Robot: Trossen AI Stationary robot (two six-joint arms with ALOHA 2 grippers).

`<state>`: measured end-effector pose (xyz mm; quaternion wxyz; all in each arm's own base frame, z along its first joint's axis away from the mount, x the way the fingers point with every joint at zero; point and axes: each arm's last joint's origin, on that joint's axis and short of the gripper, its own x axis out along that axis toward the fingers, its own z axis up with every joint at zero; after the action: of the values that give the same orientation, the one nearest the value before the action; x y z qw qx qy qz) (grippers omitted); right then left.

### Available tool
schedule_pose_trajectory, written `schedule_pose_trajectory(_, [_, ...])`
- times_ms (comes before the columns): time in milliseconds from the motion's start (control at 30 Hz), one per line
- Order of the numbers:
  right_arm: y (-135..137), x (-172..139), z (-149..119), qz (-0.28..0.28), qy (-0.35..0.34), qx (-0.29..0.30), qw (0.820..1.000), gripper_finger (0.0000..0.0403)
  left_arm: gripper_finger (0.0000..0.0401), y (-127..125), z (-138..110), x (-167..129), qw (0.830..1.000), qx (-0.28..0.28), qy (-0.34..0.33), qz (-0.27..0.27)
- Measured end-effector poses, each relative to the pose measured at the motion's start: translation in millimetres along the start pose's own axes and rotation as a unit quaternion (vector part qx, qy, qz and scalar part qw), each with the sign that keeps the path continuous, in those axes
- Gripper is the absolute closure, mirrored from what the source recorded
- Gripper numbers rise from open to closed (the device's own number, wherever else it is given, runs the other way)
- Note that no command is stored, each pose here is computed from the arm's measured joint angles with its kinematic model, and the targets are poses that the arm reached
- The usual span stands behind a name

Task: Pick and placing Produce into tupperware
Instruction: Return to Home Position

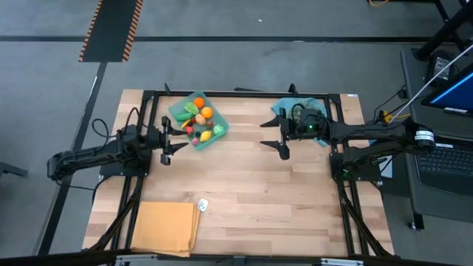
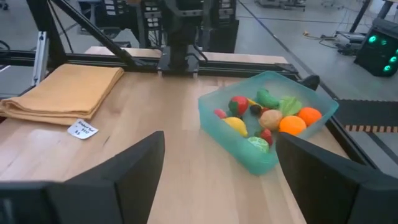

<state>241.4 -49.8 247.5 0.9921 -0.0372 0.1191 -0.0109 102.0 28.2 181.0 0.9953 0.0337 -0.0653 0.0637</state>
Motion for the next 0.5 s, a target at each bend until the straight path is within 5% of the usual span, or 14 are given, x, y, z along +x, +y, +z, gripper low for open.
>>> schedule_pose_trajectory(500, [16, 1, 2, 0.023, -0.060, -0.030, 0.997, 0.0096, 0.0216, 1, -17, -1, 0.995, -0.026, 0.086, 0.050])
